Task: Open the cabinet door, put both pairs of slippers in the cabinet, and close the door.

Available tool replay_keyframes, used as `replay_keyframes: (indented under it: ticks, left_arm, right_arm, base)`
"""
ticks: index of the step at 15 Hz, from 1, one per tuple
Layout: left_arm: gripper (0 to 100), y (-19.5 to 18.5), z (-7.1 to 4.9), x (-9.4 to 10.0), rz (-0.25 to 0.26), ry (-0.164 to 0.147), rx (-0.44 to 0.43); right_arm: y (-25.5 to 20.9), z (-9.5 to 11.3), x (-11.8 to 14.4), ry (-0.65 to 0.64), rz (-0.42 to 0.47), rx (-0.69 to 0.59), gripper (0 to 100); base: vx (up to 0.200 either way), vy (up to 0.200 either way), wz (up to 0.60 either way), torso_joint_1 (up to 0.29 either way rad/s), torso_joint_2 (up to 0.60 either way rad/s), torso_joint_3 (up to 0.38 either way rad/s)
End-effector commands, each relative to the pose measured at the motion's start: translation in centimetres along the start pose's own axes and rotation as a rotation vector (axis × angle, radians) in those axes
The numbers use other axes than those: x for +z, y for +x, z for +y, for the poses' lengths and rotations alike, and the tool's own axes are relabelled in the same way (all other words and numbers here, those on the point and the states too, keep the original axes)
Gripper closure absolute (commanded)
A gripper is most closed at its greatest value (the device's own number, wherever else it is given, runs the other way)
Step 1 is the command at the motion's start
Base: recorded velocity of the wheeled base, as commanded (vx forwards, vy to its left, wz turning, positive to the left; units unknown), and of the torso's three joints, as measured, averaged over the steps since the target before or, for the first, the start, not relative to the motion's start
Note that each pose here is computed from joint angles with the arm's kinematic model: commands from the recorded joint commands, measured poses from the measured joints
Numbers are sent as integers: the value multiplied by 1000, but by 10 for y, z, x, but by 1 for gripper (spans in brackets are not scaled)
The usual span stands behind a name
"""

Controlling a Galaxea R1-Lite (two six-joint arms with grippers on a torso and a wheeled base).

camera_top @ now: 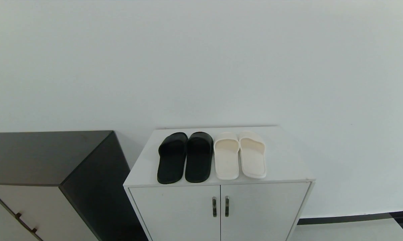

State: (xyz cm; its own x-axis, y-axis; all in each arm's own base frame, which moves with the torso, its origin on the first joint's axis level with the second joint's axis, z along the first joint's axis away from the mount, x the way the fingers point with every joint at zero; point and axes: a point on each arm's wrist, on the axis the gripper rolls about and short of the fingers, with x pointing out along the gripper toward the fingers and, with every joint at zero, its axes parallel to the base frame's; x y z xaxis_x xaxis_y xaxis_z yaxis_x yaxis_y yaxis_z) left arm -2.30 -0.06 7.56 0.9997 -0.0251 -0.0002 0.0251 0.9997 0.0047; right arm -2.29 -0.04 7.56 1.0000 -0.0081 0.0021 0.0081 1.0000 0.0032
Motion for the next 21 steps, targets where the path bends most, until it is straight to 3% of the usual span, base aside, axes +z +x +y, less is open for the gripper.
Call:
replay_keyframes:
  ticks: [1, 6, 7, 8, 9, 11, 13, 15, 16, 21]
  left_arm:
    - [100, 0, 0, 0, 1, 0, -1]
    - [100, 0, 0, 0, 1, -2, 1]
    - [100, 0, 0, 0, 0, 0, 1]
    - [100, 0, 0, 0, 1, 0, 1]
    - [100, 0, 0, 0, 1, 0, 1]
    - [100, 0, 0, 0, 1, 0, 1]
    - [100, 0, 0, 0, 1, 0, 1]
    - [100, 0, 0, 0, 1, 0, 1]
    - [100, 0, 0, 0, 1, 0, 1]
    - [100, 0, 0, 0, 1, 0, -1]
  right_arm:
    - [0, 0, 0, -3, 1, 0, 0]
    - [0, -1, 2, -15, -7, -53, 0]
    - [-9, -1, 55, 76, -136, -43, 0]
    - [-15, -2, 88, 143, -189, -23, 0]
    - [-14, -2, 119, 182, -172, 14, 0]
    - [31, 5, 101, 94, 199, 224, 0]
    - [71, 11, 98, 121, 340, 312, 0]
    - [108, 25, 106, 190, 361, 405, 0]
    - [126, 36, 113, 219, 341, 383, 0]
    - [161, 99, 118, 89, 356, 285, 0]
  base:
    - [0, 0, 0, 0, 0, 0]
    - [0, 0, 0, 0, 0, 0]
    - [0, 0, 0, 0, 0, 0]
    - [0, 0, 0, 0, 0, 0]
    - [0, 0, 0, 0, 0, 0]
    - [0, 0, 0, 0, 0, 0]
    - [0, 0, 0, 0, 0, 0]
    - [0, 0, 0, 0, 0, 0]
    - [0, 0, 0, 0, 0, 0]
    - [0, 0, 0, 0, 0, 0]
